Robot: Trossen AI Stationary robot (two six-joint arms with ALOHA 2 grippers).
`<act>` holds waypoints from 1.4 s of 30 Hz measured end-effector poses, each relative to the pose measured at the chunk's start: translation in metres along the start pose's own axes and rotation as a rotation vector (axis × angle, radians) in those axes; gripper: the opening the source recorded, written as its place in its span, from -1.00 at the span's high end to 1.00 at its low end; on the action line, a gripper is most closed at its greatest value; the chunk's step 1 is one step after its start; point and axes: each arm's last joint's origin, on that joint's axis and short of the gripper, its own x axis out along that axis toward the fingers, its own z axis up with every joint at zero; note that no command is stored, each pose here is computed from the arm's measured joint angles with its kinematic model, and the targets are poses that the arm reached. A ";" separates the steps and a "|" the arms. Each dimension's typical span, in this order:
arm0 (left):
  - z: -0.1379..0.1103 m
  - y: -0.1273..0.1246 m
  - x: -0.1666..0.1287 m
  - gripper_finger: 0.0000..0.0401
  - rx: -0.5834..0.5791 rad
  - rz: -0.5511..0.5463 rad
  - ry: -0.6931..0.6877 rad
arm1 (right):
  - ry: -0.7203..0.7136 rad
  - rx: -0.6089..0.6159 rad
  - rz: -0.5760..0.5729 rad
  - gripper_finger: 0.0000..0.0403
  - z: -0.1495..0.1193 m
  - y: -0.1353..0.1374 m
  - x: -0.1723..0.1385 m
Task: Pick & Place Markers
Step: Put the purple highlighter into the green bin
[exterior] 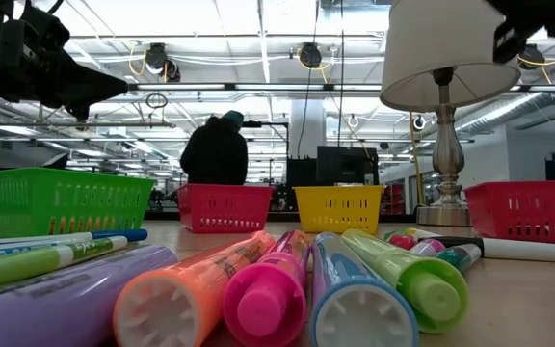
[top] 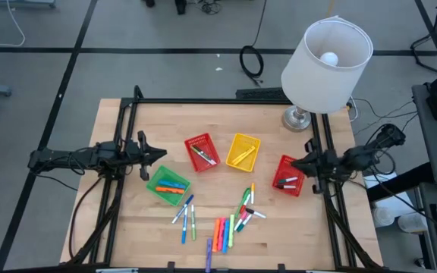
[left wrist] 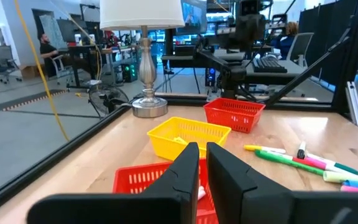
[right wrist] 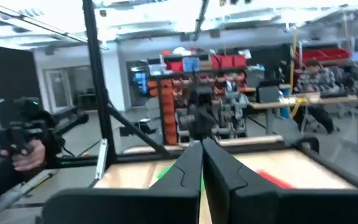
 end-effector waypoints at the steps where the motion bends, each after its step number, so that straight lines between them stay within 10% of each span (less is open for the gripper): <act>1: 0.000 0.000 0.000 0.82 0.000 0.003 -0.004 | 0.007 0.005 -0.010 1.00 -0.008 -0.001 0.000; 42: 0.004 0.001 0.000 0.82 -0.006 0.025 -0.043 | -0.042 -0.095 0.023 1.00 -0.041 0.001 0.010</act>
